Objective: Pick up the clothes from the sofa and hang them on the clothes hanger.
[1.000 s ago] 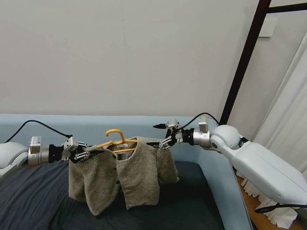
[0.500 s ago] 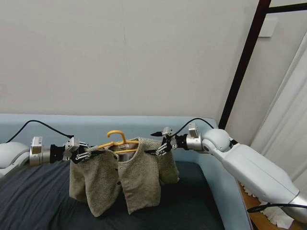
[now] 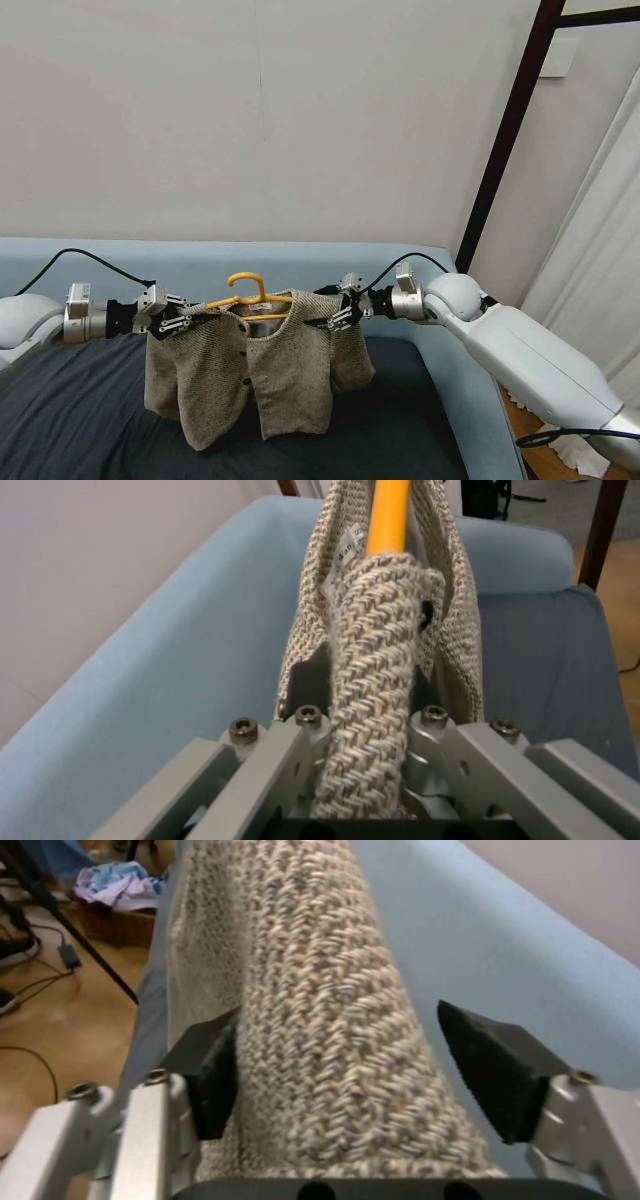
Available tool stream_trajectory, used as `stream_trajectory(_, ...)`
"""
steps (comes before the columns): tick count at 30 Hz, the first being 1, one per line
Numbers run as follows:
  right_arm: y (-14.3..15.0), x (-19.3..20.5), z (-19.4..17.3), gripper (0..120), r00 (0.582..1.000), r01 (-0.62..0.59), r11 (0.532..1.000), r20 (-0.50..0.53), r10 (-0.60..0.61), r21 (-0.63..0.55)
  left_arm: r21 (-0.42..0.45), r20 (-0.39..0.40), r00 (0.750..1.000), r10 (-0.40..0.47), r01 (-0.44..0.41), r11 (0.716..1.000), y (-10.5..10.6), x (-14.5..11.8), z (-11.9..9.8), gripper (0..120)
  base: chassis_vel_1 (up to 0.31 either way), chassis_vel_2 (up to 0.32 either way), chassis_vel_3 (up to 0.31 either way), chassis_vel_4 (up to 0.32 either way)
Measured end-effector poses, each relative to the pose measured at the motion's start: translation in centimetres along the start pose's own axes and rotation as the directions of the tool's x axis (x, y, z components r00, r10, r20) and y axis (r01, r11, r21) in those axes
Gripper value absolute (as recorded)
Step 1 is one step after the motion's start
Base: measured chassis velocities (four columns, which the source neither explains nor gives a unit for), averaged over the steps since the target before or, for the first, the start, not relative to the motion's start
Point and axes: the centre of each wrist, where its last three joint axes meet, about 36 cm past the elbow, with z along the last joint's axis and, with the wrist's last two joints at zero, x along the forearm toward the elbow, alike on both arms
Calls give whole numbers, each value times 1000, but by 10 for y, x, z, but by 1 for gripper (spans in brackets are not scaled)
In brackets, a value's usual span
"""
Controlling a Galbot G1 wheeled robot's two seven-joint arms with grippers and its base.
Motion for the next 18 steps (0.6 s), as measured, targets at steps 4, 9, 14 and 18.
stream_trajectory(4,-2,4,-3,53,999,31,999,-12,-31,17,-8,-5,1000,16,-16,1000,3,-3,0,7,0,0,0,0)
stream_trajectory(9,-6,11,-4,34,995,91,995,-39,-90,36,-31,-23,999,49,-50,998,10,-3,0,7,0,0,0,0)
stream_trajectory(14,-7,16,-4,17,989,135,989,-61,-132,53,-41,-22,998,60,-61,997,17,-6,-2,7,0,0,0,0)
stream_trajectory(18,-4,19,-2,8,988,144,988,-67,-140,58,-45,-16,998,62,-63,997,21,-11,-2,7,0,0,0,0)
